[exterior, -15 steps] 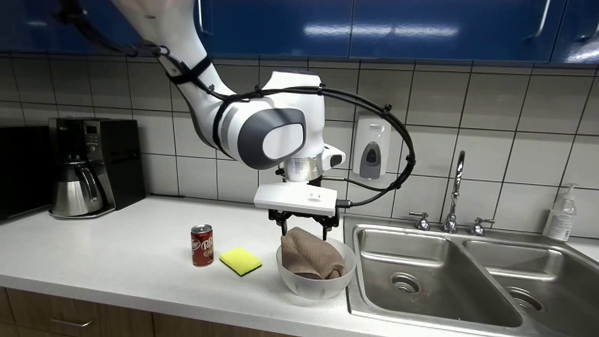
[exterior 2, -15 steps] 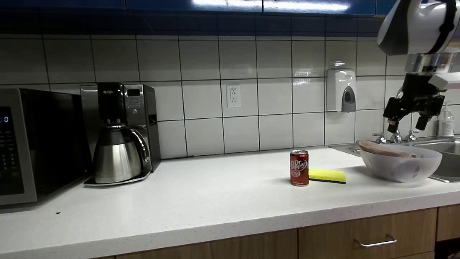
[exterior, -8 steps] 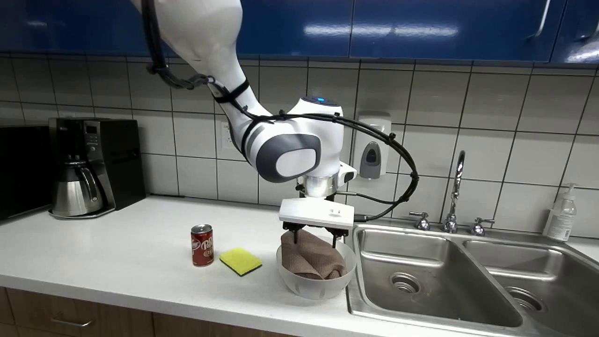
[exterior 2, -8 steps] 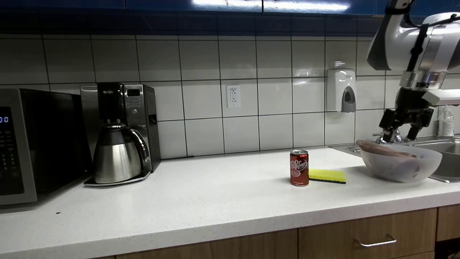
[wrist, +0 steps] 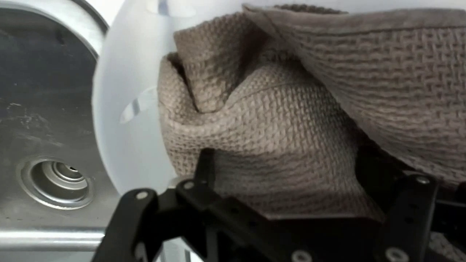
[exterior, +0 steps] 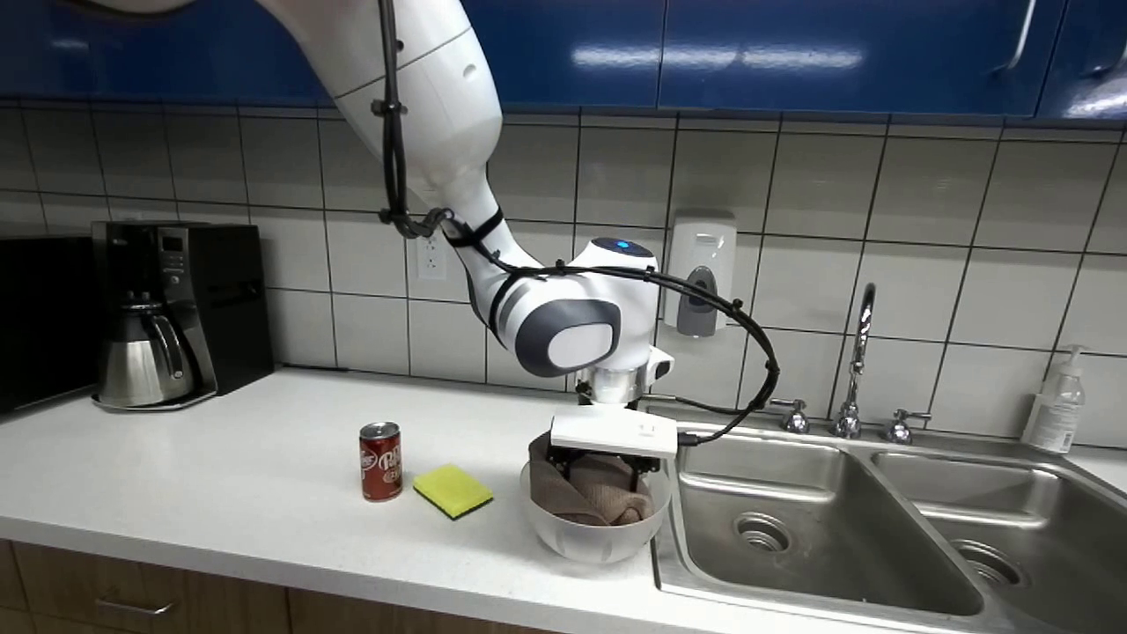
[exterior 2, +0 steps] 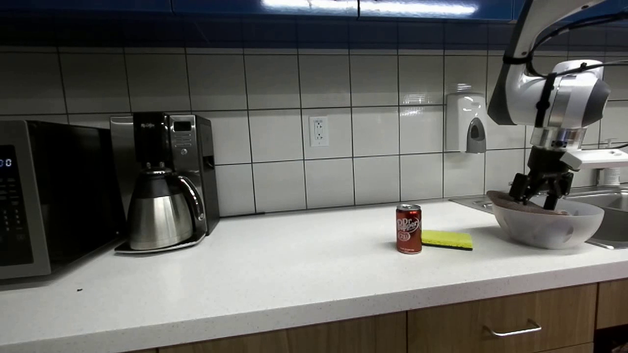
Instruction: Put the cloth on the counter
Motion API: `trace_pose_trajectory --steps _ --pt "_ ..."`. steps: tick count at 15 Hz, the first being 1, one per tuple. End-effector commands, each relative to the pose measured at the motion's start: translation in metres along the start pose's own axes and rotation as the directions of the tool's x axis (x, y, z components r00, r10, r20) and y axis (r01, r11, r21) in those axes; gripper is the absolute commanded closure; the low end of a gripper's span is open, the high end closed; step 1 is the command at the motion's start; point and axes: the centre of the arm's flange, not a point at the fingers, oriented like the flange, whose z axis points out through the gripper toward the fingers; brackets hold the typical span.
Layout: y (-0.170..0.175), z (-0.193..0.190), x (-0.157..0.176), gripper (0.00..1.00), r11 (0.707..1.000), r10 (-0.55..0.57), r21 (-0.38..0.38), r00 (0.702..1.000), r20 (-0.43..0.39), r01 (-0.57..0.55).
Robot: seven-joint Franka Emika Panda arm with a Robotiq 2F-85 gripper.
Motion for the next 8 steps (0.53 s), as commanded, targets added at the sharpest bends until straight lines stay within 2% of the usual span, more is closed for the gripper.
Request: trace_pose_trajectory --steps 1,6,7,8 --pt "0.0152 0.0170 0.0177 0.00 0.999 -0.034 0.036 0.999 0.002 0.034" --pt "0.0217 0.0243 0.0234 0.00 0.997 -0.058 0.051 0.998 0.000 0.057" --pt "0.0220 0.0246 0.0236 0.25 0.997 -0.063 0.054 0.998 0.001 0.063" --pt "0.0224 0.0247 0.0237 0.26 0.996 -0.067 0.057 0.998 0.001 0.067"
